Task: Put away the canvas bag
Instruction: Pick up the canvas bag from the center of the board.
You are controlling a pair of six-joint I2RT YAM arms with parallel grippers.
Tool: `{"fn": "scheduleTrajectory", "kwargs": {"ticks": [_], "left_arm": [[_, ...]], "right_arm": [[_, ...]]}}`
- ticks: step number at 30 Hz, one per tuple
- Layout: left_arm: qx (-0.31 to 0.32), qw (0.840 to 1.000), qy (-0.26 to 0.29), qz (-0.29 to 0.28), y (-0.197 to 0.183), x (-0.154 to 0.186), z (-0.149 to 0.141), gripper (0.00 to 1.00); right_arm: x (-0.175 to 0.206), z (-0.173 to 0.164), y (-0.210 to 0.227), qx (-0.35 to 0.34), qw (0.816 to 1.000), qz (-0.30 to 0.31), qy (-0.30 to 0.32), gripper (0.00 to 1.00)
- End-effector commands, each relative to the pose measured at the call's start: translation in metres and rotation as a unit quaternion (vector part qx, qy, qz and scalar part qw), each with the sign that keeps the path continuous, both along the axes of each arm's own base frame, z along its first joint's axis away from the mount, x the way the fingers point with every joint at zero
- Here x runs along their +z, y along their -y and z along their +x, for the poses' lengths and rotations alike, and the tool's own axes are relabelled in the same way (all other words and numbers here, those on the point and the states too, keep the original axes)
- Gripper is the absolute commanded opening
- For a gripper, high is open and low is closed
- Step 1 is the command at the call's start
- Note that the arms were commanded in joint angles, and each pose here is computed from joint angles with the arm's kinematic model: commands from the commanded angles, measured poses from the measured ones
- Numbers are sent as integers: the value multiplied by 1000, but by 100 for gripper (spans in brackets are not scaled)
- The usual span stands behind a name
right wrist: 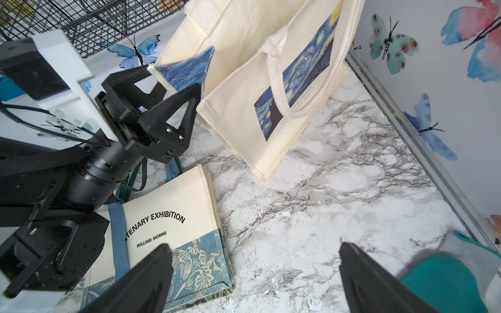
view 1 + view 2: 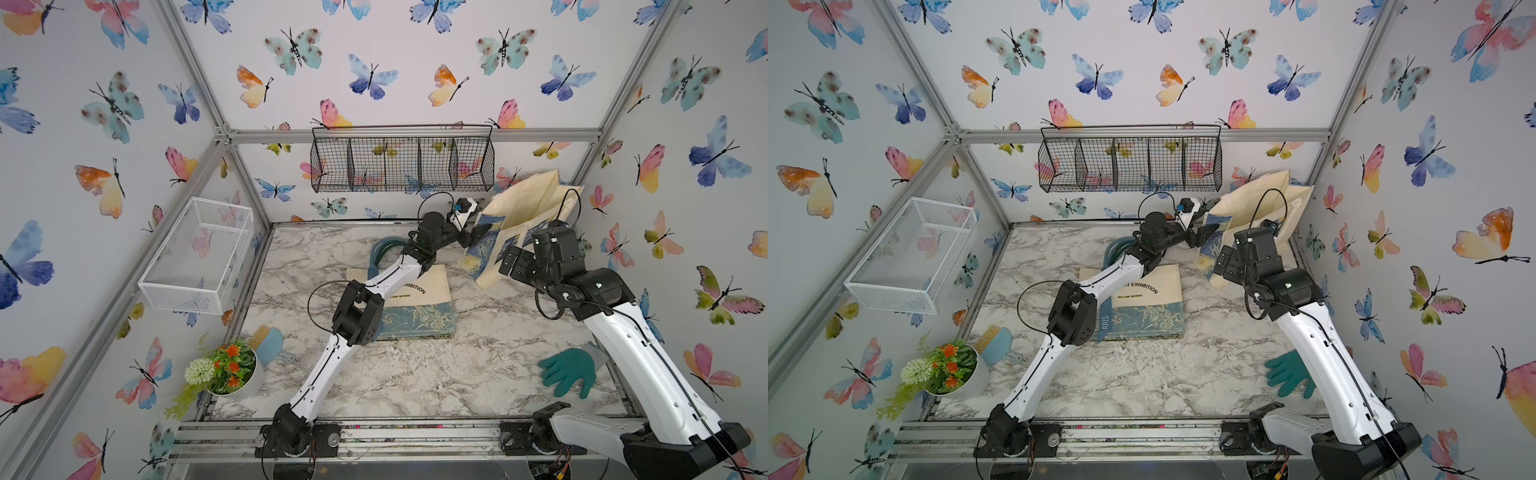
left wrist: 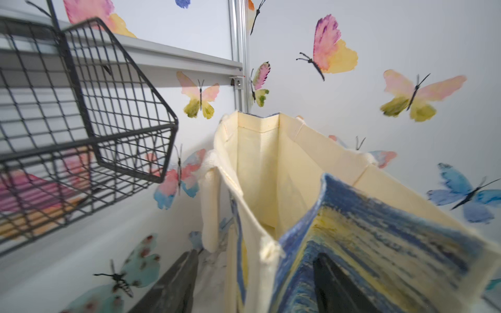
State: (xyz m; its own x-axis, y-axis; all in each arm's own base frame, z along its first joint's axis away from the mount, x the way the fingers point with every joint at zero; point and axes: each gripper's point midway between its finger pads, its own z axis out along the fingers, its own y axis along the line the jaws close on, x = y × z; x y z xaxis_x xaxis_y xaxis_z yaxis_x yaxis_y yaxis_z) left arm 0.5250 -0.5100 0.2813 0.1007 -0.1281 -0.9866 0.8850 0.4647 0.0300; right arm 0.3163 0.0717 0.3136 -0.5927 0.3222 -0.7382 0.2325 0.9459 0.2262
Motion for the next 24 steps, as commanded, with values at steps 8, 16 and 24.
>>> {"fn": "scheduleTrajectory", "kwargs": {"ticks": [8, 16, 24], "left_arm": [[-66, 997, 37, -30, -5, 37, -31, 0], [-111, 991, 55, -57, -6, 93, -70, 0], [-108, 992, 55, -41, -12, 144, -103, 0]], "right_arm": [[6, -11, 6, -7, 1000, 12, 14, 99], [42, -25, 35, -52, 997, -20, 60, 99], [58, -29, 22, -8, 996, 6, 94, 97]]}}
